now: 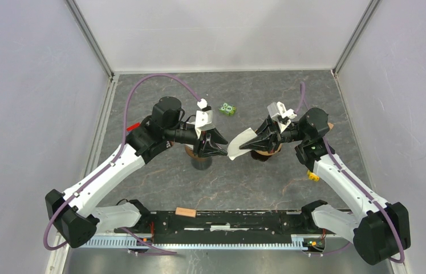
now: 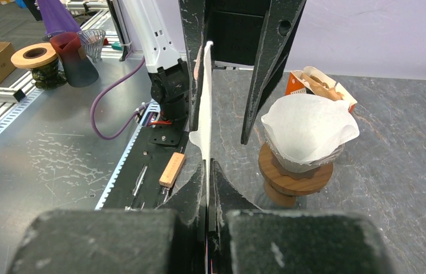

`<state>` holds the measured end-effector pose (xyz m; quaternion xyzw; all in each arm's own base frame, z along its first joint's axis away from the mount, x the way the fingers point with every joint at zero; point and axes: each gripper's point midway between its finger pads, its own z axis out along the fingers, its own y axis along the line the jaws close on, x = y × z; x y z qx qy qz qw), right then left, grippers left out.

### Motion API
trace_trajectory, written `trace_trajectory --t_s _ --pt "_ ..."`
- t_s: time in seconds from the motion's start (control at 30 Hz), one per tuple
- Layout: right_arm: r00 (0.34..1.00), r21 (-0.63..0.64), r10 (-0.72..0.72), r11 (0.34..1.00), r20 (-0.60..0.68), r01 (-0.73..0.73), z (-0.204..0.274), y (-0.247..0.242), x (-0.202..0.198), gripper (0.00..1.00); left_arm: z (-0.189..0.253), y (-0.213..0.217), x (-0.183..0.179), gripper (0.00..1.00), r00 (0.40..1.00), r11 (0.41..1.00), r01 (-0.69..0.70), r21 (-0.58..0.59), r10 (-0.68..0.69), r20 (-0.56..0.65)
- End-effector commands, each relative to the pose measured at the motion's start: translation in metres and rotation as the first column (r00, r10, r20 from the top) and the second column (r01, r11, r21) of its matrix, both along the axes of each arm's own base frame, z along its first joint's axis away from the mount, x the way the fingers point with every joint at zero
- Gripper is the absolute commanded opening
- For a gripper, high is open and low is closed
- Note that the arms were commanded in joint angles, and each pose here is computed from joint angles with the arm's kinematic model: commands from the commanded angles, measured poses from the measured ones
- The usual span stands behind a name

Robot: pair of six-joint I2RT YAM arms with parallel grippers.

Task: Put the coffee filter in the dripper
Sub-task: Pick up the coffee filter from the coffee filter holder.

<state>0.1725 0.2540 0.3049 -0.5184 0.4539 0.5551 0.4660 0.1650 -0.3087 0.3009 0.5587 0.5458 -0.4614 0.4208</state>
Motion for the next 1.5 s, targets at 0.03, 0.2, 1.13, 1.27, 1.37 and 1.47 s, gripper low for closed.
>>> trace_trajectory --t_s 0.03,0.2,1.13,1.27,1.37,1.47 --pt "0.999 0.012 -0.009 1.000 0.031 0.008 0.006 -0.002 -0.001 0.00 0.007 -0.004 0.009 0.47 0.999 1.000 -0.012 -0.026 0.014 0.052" --pt "0.999 0.013 -0.003 1.000 0.037 0.002 0.006 -0.003 -0.004 0.00 0.008 -0.007 0.019 0.46 0.996 0.998 -0.050 -0.027 0.051 0.067" --pt "0.999 0.003 0.005 1.000 0.036 -0.005 0.001 -0.003 -0.003 0.00 0.017 0.005 0.015 0.44 0.997 0.998 -0.035 -0.050 0.038 0.072" --pt "0.999 0.004 0.001 1.000 0.033 -0.002 0.003 -0.003 -0.002 0.00 0.019 0.001 0.015 0.44 0.998 0.998 -0.022 -0.056 0.026 0.062" --pt "0.999 0.006 0.001 1.000 0.034 -0.001 0.003 -0.003 -0.003 0.00 0.016 -0.001 0.012 0.44 0.998 0.999 -0.014 -0.051 0.017 0.055" --pt "0.999 0.008 0.001 1.000 0.035 -0.002 0.005 -0.003 -0.003 0.00 0.009 -0.001 0.013 0.43 0.998 0.999 -0.017 -0.041 0.019 0.055"
